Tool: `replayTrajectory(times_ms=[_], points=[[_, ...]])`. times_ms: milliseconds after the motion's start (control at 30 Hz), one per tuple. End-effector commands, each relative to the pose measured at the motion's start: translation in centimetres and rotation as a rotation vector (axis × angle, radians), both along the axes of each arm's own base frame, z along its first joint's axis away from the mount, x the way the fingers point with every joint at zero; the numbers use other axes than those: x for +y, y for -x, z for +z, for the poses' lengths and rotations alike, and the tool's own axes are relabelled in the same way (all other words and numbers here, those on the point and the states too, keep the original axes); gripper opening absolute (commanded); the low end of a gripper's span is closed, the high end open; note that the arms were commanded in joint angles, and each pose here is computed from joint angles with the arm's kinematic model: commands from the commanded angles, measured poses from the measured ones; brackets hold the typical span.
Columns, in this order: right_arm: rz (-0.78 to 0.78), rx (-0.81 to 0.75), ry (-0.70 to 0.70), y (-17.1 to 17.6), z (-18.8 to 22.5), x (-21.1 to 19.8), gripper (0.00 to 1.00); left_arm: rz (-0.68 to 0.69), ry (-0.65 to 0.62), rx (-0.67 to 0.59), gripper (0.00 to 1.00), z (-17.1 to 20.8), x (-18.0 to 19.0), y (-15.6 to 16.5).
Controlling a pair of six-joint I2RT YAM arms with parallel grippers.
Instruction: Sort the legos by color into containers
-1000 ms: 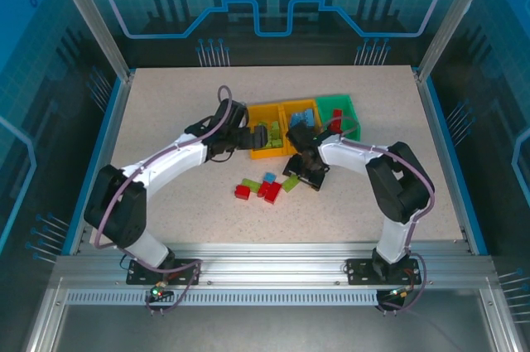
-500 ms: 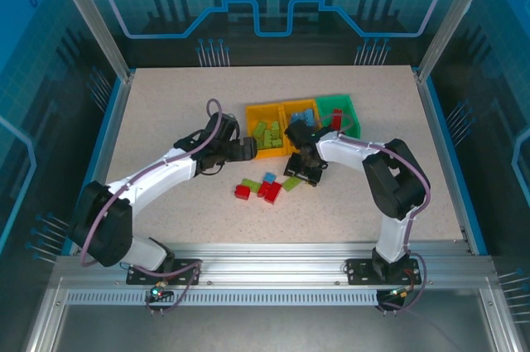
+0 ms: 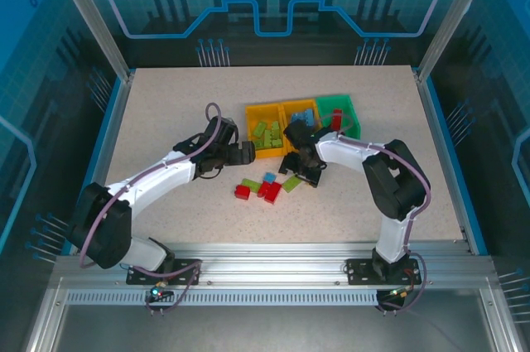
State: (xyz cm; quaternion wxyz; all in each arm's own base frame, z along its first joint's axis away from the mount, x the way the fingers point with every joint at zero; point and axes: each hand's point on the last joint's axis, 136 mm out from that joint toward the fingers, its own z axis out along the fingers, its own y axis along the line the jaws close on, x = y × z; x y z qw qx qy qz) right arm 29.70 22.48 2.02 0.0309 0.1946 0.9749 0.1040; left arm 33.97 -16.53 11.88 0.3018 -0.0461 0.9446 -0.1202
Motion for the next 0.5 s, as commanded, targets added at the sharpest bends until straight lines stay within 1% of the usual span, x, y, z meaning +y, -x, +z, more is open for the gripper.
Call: replayTrajectory(times_ms=[0,133,267,467], points=[[-0.046,0.102,0.016,3.0,-1.3,0.1,0.79,0.023,0.006,-0.013,0.99,0.2,0.4,0.0],[-0.076,0.135,0.026,3.5,-1.8,0.2,0.78,0.017,-0.001,-0.008,0.99,0.0,0.5,0.1],[-0.072,0.159,0.027,3.5,-1.8,0.2,0.72,0.018,-0.007,-0.008,0.99,-0.1,0.7,0.3],[-0.06,0.275,0.01,5.3,-2.1,0.3,0.66,0.023,-0.004,-0.012,0.99,-0.1,0.9,0.5]])
